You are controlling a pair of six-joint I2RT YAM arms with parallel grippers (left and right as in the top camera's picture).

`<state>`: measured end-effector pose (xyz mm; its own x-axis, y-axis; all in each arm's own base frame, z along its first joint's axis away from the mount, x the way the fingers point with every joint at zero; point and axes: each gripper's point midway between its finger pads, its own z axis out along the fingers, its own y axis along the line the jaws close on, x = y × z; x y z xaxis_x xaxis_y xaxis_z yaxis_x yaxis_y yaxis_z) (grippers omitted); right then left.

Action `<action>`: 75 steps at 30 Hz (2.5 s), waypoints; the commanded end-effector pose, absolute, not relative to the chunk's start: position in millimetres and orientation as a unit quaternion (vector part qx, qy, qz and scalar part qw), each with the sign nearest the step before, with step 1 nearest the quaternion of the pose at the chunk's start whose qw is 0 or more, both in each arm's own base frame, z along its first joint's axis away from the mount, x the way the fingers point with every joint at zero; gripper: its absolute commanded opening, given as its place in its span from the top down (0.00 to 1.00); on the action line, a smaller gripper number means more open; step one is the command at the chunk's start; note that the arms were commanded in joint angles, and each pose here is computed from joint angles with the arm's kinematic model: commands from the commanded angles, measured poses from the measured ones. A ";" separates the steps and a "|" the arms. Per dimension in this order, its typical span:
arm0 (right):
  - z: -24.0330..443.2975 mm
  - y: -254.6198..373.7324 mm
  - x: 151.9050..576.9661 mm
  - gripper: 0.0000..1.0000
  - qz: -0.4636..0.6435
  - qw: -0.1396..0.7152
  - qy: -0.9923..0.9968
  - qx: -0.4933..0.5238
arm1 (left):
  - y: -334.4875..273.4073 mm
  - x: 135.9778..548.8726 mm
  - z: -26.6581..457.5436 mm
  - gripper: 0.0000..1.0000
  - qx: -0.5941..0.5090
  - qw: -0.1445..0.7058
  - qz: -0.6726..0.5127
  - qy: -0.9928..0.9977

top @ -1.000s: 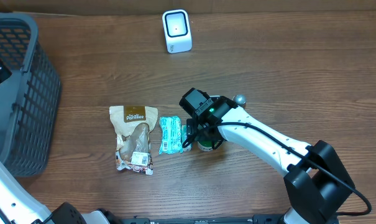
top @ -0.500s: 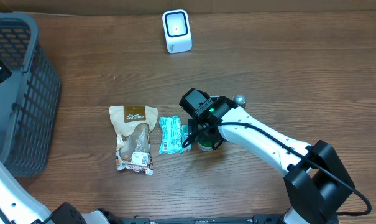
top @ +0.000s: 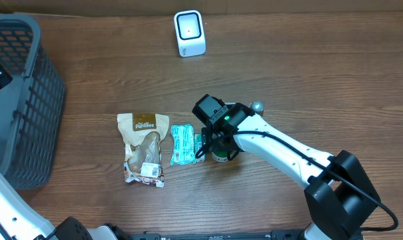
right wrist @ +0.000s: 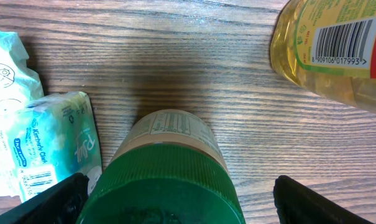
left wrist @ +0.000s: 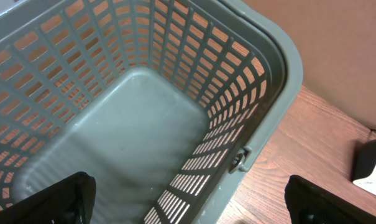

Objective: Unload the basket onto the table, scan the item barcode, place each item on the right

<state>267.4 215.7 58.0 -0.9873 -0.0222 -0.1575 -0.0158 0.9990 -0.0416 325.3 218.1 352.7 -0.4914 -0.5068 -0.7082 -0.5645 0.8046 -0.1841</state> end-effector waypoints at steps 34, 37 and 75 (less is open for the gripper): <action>34.5 209.6 261.8 0.14 -0.021 0.078 0.997 -0.002 | 216.5 327.9 349.8 0.01 -0.311 0.396 0.029 0.864; 31.4 210.2 262.4 0.14 -0.018 0.081 0.997 -0.001 | 216.5 327.9 349.8 0.00 -0.311 0.396 0.029 0.864; 23.8 210.4 264.9 0.19 -0.004 0.093 0.991 0.098 | 216.5 327.9 349.8 0.00 -0.311 0.396 0.029 0.864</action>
<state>262.2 212.4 25.0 -0.9812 0.0859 -0.1730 0.0875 0.9962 -0.0018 325.3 218.0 352.8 -0.4915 -0.5068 -0.7082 -0.5643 0.8047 -0.1844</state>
